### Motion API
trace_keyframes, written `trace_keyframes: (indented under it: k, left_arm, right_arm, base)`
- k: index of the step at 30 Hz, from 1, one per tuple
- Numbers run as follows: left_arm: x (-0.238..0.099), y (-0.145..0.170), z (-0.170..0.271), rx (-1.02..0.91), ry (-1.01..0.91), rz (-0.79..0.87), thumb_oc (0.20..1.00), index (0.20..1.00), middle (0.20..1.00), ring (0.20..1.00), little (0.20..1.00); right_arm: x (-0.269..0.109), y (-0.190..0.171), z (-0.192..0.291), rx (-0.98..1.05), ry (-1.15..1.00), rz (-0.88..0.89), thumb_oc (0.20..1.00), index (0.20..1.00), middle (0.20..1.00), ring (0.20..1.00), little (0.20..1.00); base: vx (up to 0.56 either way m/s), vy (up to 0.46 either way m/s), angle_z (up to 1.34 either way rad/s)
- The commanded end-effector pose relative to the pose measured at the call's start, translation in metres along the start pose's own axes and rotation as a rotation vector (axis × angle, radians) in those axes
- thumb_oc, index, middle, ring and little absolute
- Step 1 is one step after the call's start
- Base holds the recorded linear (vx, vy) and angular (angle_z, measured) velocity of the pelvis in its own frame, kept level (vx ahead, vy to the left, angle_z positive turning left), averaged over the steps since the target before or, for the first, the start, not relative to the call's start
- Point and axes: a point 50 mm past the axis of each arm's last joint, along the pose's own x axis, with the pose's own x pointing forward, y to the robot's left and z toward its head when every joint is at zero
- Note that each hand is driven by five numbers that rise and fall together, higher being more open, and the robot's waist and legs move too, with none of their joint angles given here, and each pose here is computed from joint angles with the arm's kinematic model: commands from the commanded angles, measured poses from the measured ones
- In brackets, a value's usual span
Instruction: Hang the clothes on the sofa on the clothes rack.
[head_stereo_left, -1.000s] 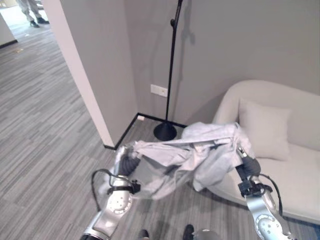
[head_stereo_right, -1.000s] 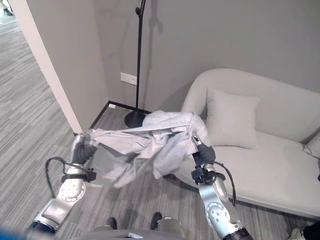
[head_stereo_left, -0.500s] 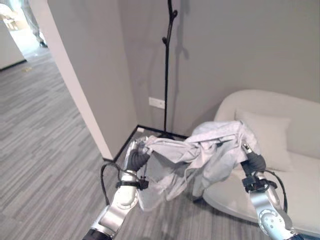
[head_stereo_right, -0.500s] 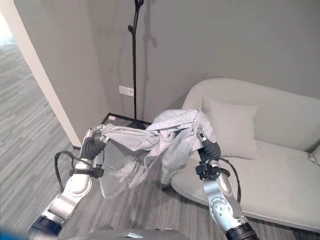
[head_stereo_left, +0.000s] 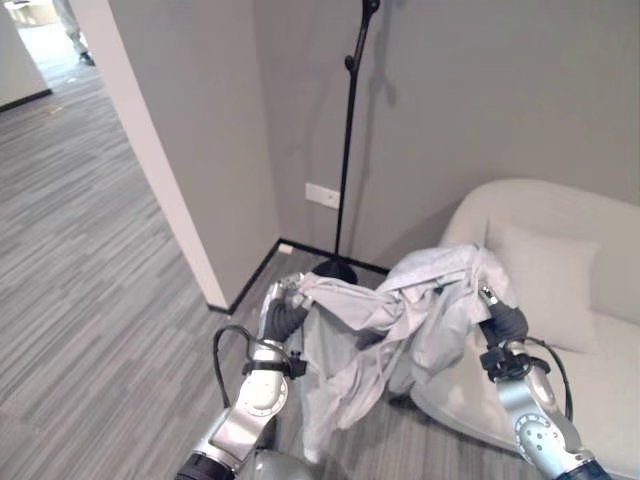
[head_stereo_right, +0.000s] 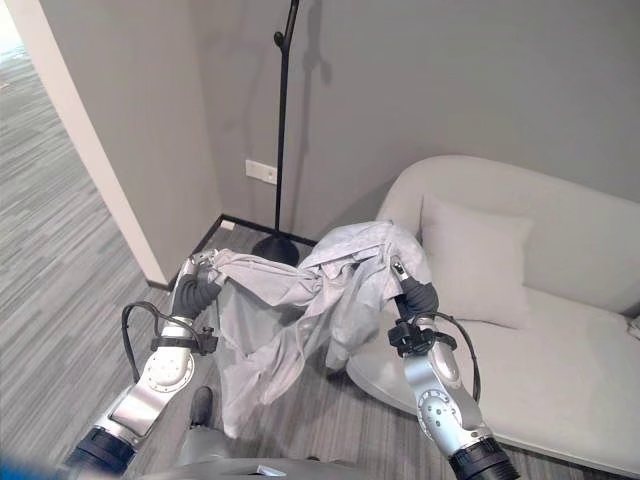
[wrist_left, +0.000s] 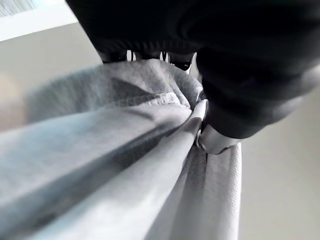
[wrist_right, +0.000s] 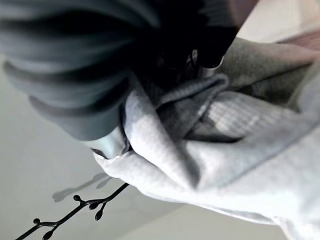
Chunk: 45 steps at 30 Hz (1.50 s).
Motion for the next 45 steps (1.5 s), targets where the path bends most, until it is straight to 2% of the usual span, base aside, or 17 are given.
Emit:
trace_keyframes:
  k: [1,5,17,21,28,35,45]
  left_arm:
    - [0.012,0.014,0.021,-0.03,-0.124,0.024,0.2,0.2,0.2,0.2,0.2]
    - [0.014,0.015,0.024,-0.004,-0.145,-0.036,0.2,0.2,0.2,0.2,0.2]
    - [0.009,0.037,0.018,0.139,-0.153,-0.014,0.2,0.2,0.2,0.2,0.2]
    - [0.012,0.042,0.027,0.25,-0.226,-0.011,0.2,0.2,0.2,0.2,0.2]
    - [0.03,0.027,0.045,0.222,-0.32,0.056,0.2,0.2,0.2,0.2,0.2]
    - [0.02,0.029,0.028,0.21,-0.223,0.073,0.2,0.2,0.2,0.2,0.2]
    - [0.002,0.062,0.009,0.258,-0.102,0.186,0.2,0.2,0.2,0.2,0.2]
  right_arm:
    - [0.006,0.008,0.022,-0.004,-0.132,0.055,0.2,0.2,0.2,0.2,0.2]
    - [0.002,0.004,0.016,-0.018,-0.111,0.036,0.2,0.2,0.2,0.2,0.2]
    - [0.002,0.013,0.022,-0.066,-0.158,0.042,0.2,0.2,0.2,0.2,0.2]
    - [0.004,0.01,0.034,-0.112,-0.219,0.029,0.2,0.2,0.2,0.2,0.2]
    - [-0.006,0.0,0.04,-0.121,-0.266,-0.018,0.2,0.2,0.2,0.2,0.2]
    - [-0.007,-0.005,0.044,-0.149,-0.265,-0.024,0.2,0.2,0.2,0.2,0.2]
    - [0.0,-0.01,0.049,-0.204,-0.267,-0.016,0.2,0.2,0.2,0.2,0.2]
  base:
    - [0.32,0.326,-0.43]
    - [0.28,0.311,-0.24]
    - [0.2,0.291,-0.09]
    - [0.14,-0.11,0.12]
    - [0.28,-0.195,0.22]
    - [0.33,-0.252,0.42]
    - [0.19,-0.196,0.11]
